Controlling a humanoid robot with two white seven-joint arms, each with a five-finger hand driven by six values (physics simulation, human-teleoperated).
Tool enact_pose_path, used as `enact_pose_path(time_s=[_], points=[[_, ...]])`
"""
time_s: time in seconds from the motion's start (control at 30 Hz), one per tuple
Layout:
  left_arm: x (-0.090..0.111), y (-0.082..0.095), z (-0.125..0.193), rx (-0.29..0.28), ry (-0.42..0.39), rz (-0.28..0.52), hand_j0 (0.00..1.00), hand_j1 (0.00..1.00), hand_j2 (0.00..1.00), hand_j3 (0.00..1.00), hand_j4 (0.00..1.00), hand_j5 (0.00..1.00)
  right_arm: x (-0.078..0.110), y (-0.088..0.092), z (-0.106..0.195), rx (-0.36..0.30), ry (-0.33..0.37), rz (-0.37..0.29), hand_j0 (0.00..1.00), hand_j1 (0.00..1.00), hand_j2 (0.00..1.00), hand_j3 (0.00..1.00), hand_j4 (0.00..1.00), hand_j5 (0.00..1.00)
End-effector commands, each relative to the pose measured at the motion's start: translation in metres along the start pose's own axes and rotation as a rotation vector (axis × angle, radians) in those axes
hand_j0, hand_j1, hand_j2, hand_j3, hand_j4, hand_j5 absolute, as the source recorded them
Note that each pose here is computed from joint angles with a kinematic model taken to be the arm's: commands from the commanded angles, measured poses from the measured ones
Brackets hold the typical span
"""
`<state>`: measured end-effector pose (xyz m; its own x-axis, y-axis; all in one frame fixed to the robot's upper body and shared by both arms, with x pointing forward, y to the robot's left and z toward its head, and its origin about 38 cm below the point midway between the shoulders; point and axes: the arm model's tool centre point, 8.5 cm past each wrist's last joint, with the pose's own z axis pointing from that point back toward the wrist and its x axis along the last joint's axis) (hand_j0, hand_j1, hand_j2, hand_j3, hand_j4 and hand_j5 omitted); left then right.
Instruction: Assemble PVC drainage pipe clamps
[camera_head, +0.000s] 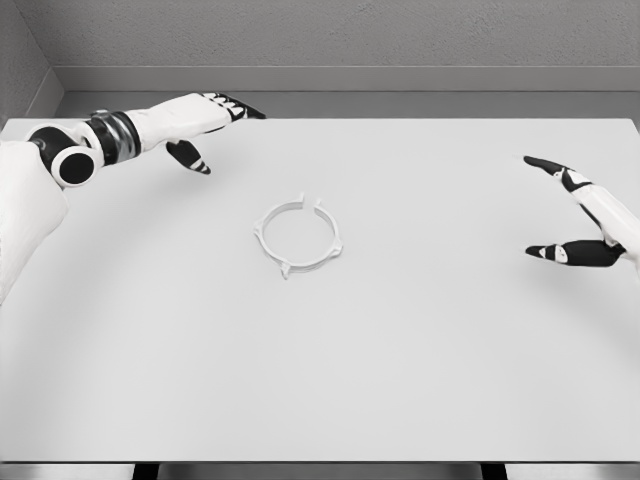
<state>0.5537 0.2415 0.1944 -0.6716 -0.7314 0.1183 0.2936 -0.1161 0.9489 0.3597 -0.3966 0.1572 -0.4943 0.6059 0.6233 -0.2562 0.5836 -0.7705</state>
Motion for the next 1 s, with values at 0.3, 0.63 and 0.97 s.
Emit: enact_pose_path(time_s=[0.3, 0.63, 0.97], points=[[0.033, -0.003, -0.038, 0.01, -0.068, 0.045, 1.0, 1.0, 1.0, 1.0, 1.0, 1.0, 0.002, 0.007, -0.004, 0.031, -0.012, -0.012, 1.0, 1.0, 1.0, 1.0, 1.0, 1.0], [0.031, -0.028, -0.048, -0.038, -0.041, 0.115, 1.0, 1.0, 1.0, 1.0, 1.0, 1.0, 0.001, 0.005, -0.003, 0.032, -0.009, -0.007, 1.0, 1.0, 1.0, 1.0, 1.0, 1.0], [0.043, -0.024, -0.059, -0.032, -0.065, 0.118, 1.0, 1.0, 1.0, 1.0, 1.0, 1.0, 0.002, 0.004, -0.004, 0.035, -0.011, -0.004, 1.0, 1.0, 1.0, 1.0, 1.0, 1.0]])
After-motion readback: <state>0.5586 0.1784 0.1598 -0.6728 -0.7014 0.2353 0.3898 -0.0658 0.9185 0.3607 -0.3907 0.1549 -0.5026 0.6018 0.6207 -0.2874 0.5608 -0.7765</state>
